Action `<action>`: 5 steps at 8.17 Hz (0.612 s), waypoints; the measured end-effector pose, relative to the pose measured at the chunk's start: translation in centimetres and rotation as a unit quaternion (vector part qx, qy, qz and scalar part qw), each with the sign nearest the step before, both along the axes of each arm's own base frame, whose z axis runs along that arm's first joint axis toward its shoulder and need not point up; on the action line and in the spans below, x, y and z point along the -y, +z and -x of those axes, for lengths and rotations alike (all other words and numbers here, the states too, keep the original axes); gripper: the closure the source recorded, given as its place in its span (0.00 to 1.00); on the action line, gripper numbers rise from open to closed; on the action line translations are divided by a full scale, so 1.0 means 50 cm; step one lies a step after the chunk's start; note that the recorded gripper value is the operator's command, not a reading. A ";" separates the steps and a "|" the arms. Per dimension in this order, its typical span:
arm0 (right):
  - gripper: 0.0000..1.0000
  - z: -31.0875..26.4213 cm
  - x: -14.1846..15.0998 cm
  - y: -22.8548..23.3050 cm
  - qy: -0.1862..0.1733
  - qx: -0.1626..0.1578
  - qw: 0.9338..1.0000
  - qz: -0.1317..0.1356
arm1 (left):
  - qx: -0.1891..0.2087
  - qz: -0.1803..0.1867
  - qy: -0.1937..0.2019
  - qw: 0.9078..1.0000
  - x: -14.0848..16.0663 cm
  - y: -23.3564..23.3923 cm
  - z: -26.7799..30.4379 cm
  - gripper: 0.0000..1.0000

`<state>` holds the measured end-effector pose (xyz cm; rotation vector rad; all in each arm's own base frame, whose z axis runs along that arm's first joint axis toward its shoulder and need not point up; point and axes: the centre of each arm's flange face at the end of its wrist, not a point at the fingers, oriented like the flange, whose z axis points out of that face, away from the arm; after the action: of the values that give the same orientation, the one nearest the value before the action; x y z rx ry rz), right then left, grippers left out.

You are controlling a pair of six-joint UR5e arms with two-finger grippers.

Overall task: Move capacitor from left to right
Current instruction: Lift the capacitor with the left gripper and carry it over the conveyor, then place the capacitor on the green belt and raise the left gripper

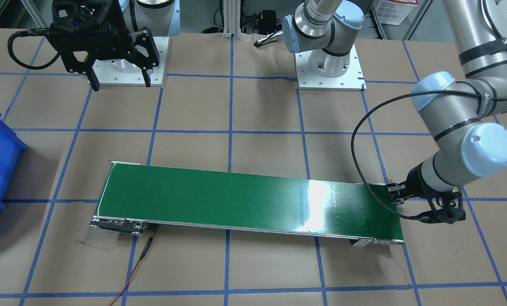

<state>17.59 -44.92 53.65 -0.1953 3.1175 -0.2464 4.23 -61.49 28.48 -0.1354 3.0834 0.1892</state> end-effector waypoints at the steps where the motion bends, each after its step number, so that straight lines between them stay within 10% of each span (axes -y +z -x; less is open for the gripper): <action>1: 0.00 0.000 0.001 0.001 0.000 0.001 1.000 0.002 | 0.000 -0.002 -0.005 1.000 0.008 -0.012 0.022 1.00; 3: 0.00 0.000 0.005 -0.003 0.000 -0.002 1.000 0.001 | 0.000 -0.004 -0.020 1.000 0.020 -0.039 0.042 0.98; 4: 0.00 -0.001 0.011 -0.010 0.000 -0.001 1.000 -0.002 | 0.000 -0.003 -0.025 1.000 0.027 -0.054 0.046 0.81; 5: 0.00 -0.002 0.023 -0.022 0.000 0.000 1.000 -0.008 | 0.001 -0.001 -0.031 1.000 0.032 -0.062 0.054 0.30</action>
<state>17.70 -46.06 52.54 -0.1942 3.1191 -0.2212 1.54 -63.08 25.38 -0.0406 3.0813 0.1882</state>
